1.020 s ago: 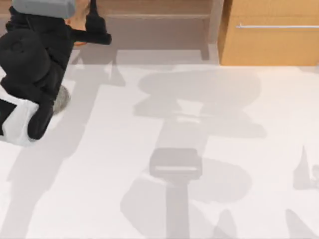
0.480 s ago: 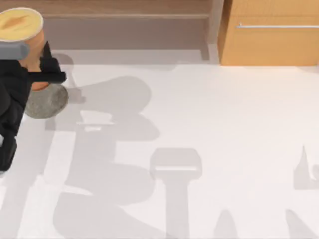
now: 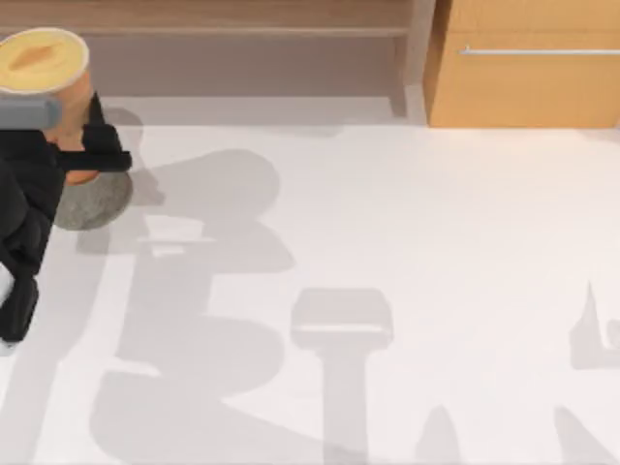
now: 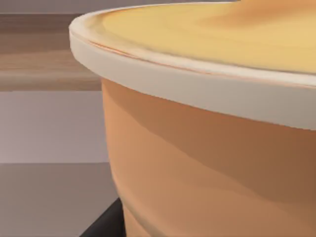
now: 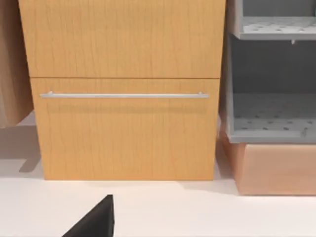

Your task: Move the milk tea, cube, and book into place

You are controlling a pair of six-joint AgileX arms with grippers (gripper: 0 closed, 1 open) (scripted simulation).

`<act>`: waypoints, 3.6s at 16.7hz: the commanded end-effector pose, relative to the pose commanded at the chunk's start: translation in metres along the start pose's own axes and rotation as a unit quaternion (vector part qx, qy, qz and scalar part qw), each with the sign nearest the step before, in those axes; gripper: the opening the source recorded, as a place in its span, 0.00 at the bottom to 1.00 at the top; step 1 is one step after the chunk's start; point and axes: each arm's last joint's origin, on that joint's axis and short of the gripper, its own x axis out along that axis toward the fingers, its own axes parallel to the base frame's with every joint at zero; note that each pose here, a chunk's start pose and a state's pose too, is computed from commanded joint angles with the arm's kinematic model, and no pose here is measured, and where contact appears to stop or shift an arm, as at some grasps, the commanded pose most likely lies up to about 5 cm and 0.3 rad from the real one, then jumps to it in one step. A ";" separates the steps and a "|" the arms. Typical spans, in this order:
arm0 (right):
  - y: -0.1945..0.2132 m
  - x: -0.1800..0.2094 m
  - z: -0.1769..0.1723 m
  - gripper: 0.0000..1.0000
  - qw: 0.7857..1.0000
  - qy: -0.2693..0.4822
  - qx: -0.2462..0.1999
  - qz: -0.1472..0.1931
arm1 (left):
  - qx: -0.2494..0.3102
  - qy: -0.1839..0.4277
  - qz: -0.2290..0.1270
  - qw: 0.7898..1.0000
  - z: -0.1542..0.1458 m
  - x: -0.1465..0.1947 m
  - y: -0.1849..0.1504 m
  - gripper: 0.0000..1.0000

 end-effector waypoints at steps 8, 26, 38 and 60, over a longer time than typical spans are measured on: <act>0.000 0.000 0.000 1.00 1.000 0.000 0.000 0.000 | -0.005 0.002 0.000 1.000 -0.015 -0.001 0.001 0.00; 0.000 0.000 0.000 1.00 1.000 0.000 0.000 0.000 | -0.005 0.002 0.000 1.000 -0.015 -0.001 0.001 1.00; 0.000 0.000 0.000 1.00 1.000 0.000 0.000 0.000 | -0.005 0.002 0.000 1.000 -0.015 -0.031 0.000 1.00; 0.000 0.000 0.000 1.00 1.000 0.000 0.000 0.000 | -0.005 -0.005 0.001 1.000 0.041 -0.043 0.001 1.00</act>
